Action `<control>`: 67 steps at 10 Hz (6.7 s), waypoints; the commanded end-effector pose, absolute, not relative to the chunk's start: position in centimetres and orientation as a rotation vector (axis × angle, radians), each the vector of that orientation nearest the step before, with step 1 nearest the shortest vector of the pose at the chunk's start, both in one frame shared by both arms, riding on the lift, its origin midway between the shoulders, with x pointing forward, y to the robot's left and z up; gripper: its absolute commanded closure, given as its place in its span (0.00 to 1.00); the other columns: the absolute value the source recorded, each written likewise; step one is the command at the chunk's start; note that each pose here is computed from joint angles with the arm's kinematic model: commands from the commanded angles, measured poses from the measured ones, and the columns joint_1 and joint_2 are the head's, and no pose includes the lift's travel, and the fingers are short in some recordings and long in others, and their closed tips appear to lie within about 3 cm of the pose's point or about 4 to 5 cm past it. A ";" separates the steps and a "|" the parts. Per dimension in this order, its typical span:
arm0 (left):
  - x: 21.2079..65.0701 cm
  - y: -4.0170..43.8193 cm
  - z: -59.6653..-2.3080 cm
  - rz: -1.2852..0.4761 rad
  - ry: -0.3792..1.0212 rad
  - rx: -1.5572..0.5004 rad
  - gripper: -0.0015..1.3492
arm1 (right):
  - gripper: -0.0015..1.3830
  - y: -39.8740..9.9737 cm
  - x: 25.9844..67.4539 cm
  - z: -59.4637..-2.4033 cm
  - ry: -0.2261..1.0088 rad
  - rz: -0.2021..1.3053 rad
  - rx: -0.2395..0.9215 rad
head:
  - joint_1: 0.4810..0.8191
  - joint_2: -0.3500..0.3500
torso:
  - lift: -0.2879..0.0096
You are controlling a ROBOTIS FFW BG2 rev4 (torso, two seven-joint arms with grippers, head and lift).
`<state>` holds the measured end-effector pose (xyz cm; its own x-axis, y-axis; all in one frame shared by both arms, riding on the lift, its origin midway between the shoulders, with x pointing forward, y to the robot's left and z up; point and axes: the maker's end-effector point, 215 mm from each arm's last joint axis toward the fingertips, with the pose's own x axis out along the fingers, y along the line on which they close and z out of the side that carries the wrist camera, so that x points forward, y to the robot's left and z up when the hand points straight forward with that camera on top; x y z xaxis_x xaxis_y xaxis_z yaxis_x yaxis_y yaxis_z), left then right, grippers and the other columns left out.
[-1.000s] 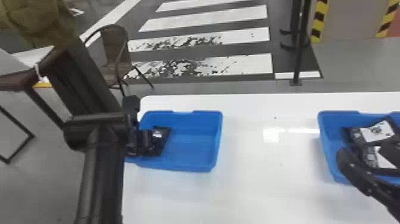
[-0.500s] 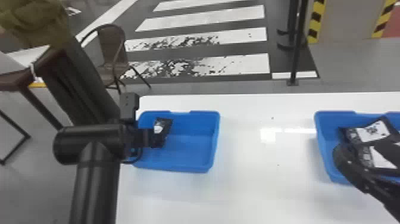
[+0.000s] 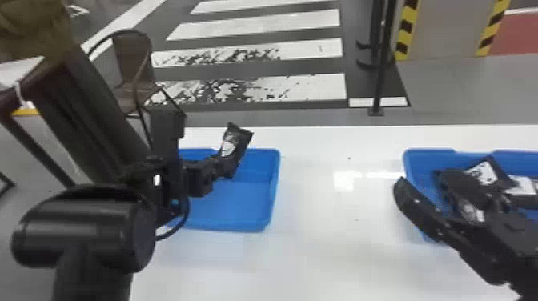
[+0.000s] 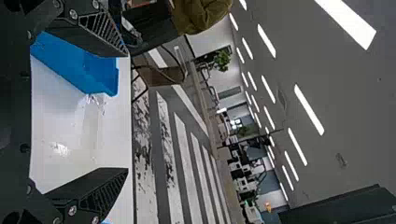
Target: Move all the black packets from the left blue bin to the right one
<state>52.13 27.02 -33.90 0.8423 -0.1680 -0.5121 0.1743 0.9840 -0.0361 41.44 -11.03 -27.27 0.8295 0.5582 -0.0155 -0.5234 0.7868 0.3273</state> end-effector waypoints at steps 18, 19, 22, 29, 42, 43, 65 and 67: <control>46.1 0.8 -27.3 -0.781 0.337 -0.047 0.88 | 0.93 -6.1 49.6 -24.3 0.044 0.738 0.392 | 0.63 0.41 | 0.50; 46.1 1.0 -27.4 -0.773 0.334 -0.059 0.64 | 0.93 -6.0 49.3 -24.3 0.045 0.741 0.403 | 0.63 0.41 | 0.50; 46.4 2.5 -27.4 -0.735 0.301 -0.087 0.20 | 0.93 -9.2 50.3 -24.6 0.040 0.679 0.392 | 0.63 0.42 | 0.50; 42.6 21.3 -28.8 -0.333 0.234 -0.161 0.12 | 0.90 -33.1 55.6 -33.9 0.160 0.219 0.251 | 0.63 0.23 | 0.50; 34.1 30.5 -27.7 -0.139 0.092 -0.054 0.12 | 0.12 -27.4 32.7 -23.4 0.058 0.091 -0.077 | 0.63 0.54 | 0.50; 34.3 29.7 -27.9 -0.150 0.096 -0.038 0.12 | 0.12 -26.8 32.9 -24.6 0.072 0.101 -0.058 | 0.63 0.57 | 0.50; 37.7 26.1 -29.7 -0.196 0.073 -0.145 0.12 | 0.12 -23.8 35.5 -26.4 0.031 0.168 0.058 | 0.63 0.55 | 0.50; 37.6 26.1 -30.1 -0.195 0.081 -0.150 0.12 | 0.12 -23.6 35.6 -26.2 0.028 0.172 0.059 | 0.63 0.55 | 0.50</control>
<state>37.67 26.13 -29.93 0.9777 -0.2000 -0.0632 0.1887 0.9702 -0.1518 35.57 -23.65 -26.27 0.9851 0.1705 -0.0233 -0.1688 0.9837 0.0614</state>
